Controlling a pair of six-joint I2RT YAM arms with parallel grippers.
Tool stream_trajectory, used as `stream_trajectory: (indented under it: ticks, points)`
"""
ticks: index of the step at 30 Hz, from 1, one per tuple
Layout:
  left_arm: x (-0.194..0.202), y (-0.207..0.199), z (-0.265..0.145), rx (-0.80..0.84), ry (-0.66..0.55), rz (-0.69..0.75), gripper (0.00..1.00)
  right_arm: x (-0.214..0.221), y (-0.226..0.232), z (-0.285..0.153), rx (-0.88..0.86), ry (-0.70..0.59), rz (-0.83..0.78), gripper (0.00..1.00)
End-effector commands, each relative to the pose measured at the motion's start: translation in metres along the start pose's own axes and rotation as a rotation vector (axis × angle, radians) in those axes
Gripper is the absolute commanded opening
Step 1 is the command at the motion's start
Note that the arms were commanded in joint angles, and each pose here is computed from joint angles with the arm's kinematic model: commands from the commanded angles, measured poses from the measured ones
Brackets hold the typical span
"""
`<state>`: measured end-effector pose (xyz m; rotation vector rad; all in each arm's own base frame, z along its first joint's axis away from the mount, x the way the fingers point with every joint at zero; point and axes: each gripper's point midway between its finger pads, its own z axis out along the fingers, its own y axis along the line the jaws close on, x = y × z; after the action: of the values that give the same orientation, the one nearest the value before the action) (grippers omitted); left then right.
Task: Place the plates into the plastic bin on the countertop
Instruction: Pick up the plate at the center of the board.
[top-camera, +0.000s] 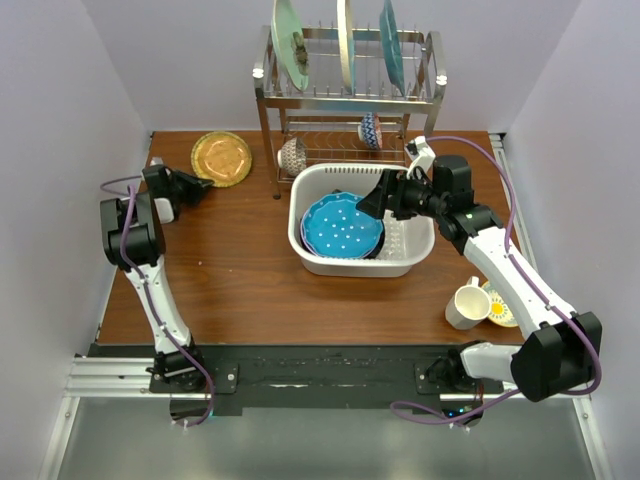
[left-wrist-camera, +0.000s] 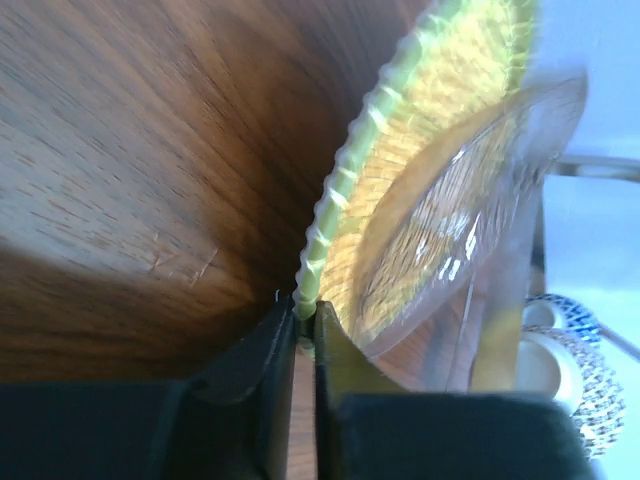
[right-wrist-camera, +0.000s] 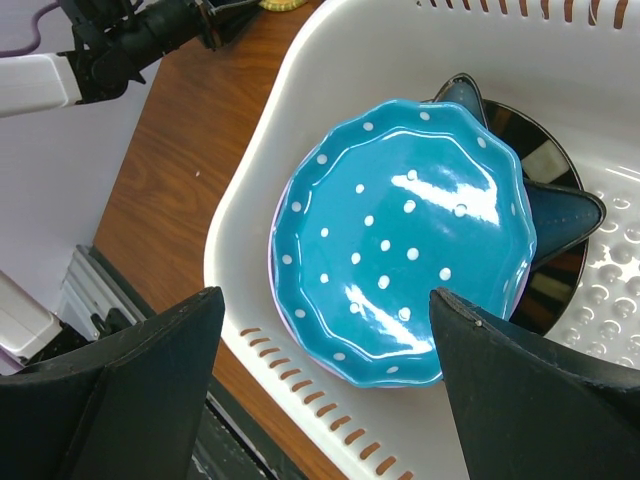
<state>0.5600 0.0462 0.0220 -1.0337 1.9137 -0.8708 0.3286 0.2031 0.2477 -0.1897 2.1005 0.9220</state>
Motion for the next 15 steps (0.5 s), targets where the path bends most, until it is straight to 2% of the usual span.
stream_trajectory:
  ticks: [1, 3, 15]
  points:
    - [0.024, 0.053, 0.007, -0.122, 0.050, -0.058, 0.05, -0.007, 0.010, -0.003, -0.036, -0.015, -0.019, 0.87]
    - [0.026, 0.055, 0.006, -0.128, 0.054, -0.062, 0.00, -0.006, 0.009, -0.002, -0.037, -0.013, -0.018, 0.87]
    - [0.035, 0.036, -0.022, -0.074, 0.058, -0.082, 0.00, -0.005, 0.013, -0.003, -0.059, -0.019, 0.000, 0.87]
